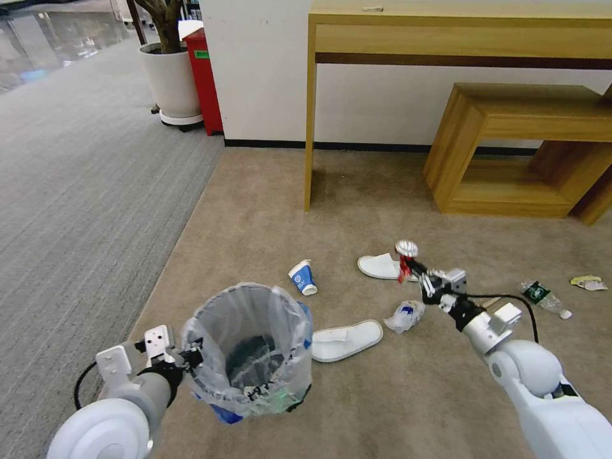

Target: Pick up the trash bin and place the garbage on the floor into it.

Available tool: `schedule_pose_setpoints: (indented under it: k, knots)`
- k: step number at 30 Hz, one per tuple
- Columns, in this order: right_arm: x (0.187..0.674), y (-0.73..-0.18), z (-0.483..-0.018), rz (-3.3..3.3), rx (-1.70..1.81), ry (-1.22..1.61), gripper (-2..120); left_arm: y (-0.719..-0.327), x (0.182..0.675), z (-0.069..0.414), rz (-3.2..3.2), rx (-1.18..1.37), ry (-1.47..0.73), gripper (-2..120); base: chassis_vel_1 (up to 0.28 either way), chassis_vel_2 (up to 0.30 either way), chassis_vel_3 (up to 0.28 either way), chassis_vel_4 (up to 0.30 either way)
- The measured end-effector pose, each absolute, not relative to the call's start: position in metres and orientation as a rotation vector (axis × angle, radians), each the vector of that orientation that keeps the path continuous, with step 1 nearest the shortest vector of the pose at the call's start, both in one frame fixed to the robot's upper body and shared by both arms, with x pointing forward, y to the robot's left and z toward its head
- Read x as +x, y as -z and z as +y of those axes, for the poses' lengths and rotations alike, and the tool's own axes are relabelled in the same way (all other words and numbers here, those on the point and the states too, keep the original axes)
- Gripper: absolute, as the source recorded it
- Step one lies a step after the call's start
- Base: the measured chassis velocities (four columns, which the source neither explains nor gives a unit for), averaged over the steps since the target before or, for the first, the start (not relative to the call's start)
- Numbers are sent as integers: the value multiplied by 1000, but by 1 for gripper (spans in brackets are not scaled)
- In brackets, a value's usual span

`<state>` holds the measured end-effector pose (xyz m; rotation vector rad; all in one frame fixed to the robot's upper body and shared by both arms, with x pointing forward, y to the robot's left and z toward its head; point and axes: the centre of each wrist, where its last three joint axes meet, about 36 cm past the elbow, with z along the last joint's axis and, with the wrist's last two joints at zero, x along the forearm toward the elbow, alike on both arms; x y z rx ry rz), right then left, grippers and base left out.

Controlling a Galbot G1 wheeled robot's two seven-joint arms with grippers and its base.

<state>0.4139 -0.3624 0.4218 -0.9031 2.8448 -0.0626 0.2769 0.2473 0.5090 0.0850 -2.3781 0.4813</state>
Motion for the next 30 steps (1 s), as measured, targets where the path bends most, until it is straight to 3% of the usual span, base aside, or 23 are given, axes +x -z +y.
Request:
schedule_pose_setpoints:
  k: [17, 30]
  knots:
    - [431, -443, -295, 2381, -1518, -254, 0, -490, 289, 224, -2341, -53, -521, 1, 0, 0, 0, 0]
    - [446, -434, -248, 2176, -1858, -320, 0, -483, 295, 220, -2324, -67, -525, 1, 0, 0, 0, 0]
